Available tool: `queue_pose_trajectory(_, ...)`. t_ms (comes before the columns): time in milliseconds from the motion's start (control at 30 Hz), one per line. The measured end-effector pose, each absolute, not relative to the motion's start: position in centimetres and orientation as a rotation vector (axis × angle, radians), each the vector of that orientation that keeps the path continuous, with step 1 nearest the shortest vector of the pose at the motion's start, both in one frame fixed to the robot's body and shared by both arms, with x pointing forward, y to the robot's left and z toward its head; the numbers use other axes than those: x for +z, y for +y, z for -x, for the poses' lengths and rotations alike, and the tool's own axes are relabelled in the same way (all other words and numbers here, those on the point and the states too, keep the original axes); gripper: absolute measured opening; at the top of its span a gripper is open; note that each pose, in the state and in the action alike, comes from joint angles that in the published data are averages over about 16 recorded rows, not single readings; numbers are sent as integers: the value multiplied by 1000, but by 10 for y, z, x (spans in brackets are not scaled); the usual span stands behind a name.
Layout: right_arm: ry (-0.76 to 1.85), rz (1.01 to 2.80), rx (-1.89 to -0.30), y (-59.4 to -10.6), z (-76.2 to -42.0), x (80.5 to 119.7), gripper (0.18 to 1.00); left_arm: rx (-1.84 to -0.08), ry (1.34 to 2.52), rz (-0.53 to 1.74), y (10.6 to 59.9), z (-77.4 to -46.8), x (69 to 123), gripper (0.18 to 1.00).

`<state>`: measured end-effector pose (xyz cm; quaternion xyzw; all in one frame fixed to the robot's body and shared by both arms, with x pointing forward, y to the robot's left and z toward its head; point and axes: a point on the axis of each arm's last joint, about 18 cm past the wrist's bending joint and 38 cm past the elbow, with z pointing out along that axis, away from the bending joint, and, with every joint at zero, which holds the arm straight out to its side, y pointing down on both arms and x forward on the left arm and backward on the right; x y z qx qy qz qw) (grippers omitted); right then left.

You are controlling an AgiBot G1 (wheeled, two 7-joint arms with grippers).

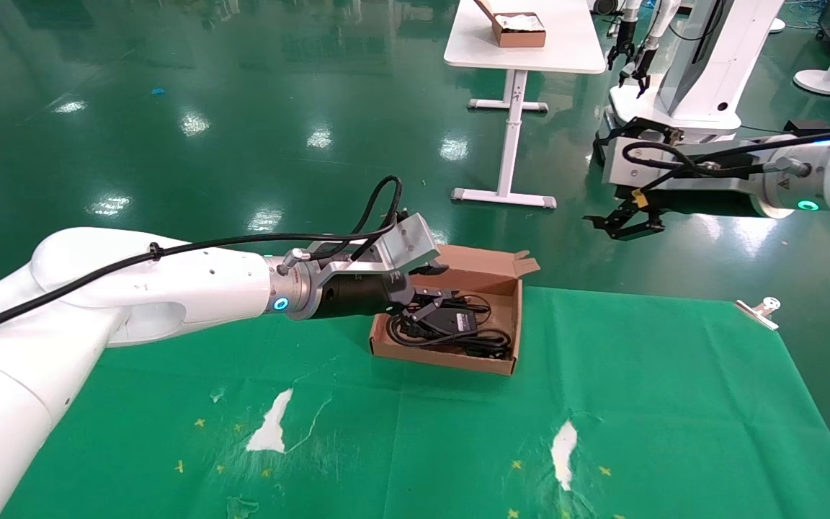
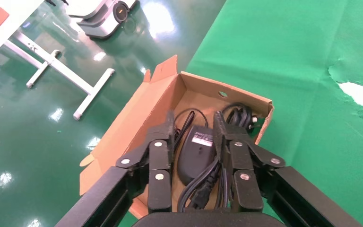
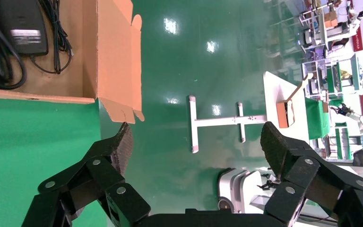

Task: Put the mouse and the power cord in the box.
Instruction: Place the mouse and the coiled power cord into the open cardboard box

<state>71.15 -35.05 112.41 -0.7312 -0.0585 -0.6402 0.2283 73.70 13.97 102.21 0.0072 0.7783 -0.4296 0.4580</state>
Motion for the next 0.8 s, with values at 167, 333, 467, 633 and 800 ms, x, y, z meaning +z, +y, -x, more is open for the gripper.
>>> queue_pose_trajectory(167,-148,1970,-1715,-347,-710,1116,961,-1127,1916,-6,149,-730,1018,413)
queue_pose_trajectory(333,-130,1905,-1638,-343,-705,1105,989,-1227,1910,9,161,-719,1012,510)
queue_pose_trajectory(467,-117,1846,-1563,-340,-698,1095,998,-1310,1901,17,174,-708,1008,608)
queue_pose_trajectory(633,-106,1779,-1468,-336,-686,1083,1000,-1405,1888,21,190,-691,1004,725)
queue_pose_trajectory(800,-103,1721,-1373,-333,-671,1072,1001,-1491,1873,15,207,-672,1001,823)
